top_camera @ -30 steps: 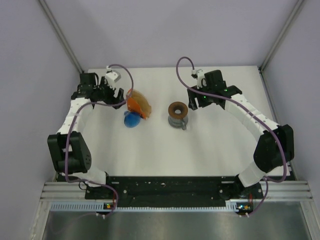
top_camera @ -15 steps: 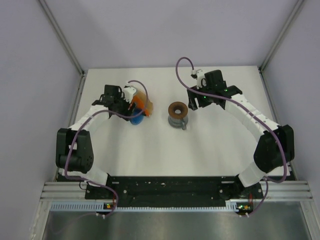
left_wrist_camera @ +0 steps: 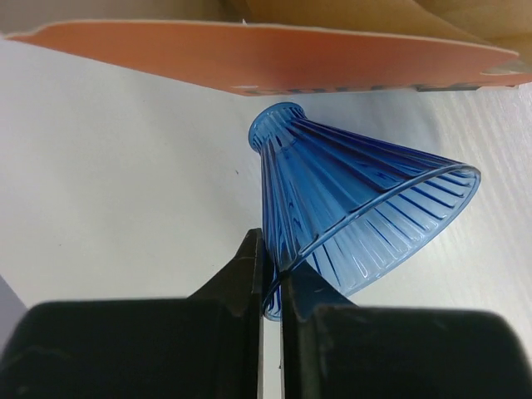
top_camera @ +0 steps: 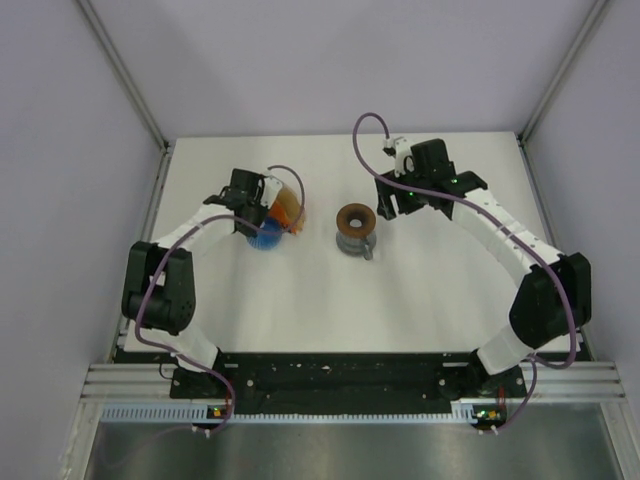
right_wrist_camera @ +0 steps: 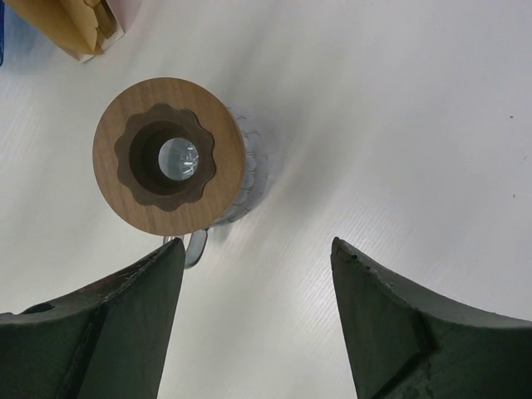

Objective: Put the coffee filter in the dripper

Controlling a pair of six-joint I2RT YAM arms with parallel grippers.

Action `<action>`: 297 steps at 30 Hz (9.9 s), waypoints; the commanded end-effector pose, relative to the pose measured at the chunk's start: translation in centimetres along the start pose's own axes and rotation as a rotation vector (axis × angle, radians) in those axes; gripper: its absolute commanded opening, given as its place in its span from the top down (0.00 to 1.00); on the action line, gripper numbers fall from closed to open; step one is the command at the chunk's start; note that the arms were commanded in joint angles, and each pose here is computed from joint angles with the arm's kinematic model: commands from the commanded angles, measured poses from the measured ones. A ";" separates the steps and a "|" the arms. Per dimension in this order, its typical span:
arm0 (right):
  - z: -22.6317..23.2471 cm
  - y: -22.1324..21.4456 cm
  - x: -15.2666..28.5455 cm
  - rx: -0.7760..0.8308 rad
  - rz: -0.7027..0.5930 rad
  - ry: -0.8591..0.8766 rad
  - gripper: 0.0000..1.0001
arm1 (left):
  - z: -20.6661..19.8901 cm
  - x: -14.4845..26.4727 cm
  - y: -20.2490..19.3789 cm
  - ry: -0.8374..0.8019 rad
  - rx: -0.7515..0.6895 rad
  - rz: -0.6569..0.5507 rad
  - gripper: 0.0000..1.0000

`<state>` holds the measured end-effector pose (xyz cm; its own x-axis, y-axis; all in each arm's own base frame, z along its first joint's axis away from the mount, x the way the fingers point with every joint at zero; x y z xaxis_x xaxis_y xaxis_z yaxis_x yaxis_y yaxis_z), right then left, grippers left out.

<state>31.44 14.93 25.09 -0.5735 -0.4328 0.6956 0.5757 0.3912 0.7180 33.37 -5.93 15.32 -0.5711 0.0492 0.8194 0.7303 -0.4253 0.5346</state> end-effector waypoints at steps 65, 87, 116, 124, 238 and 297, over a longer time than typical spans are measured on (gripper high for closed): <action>1.6 6.1 -0.2 -0.166 0.085 0.200 1.00 | -5.7 13.4 15.3 -0.698 0.356 -0.217 0.29; 0.9 3.6 -5.2 -0.169 0.235 0.208 1.00 | -12.0 6.6 15.0 -0.721 0.371 -0.066 0.48; -0.2 -4.6 -10.9 -0.240 0.435 0.177 1.00 | -14.5 -1.4 10.0 -0.690 0.408 0.205 1.00; -0.3 -3.2 -10.4 -0.241 0.386 0.157 1.00 | -14.7 -2.7 9.0 -0.648 0.425 0.247 1.00; 18.1 4.4 -7.8 0.499 -0.203 0.362 0.78 | 2.2 8.5 8.1 -0.516 0.200 -0.170 1.00; 17.8 5.1 -5.2 0.440 -0.214 0.359 1.00 | 3.3 6.8 8.4 -0.373 0.223 -0.137 1.00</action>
<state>27.57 33.85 22.67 -0.3595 -0.7058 0.6104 0.1940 0.5833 0.7888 36.21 -6.31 25.23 -0.4749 0.4442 0.7597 0.7774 -0.1930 0.5987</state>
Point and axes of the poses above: each gripper's point midway between its finger pads, its own x axis back along the fingers, its own z axis along the line the jaws close on, y = z × x, the point moved 10 cm from there along x, back along the fingers, and after that the axes turned 6 degrees about x, right-handed, at the moved point
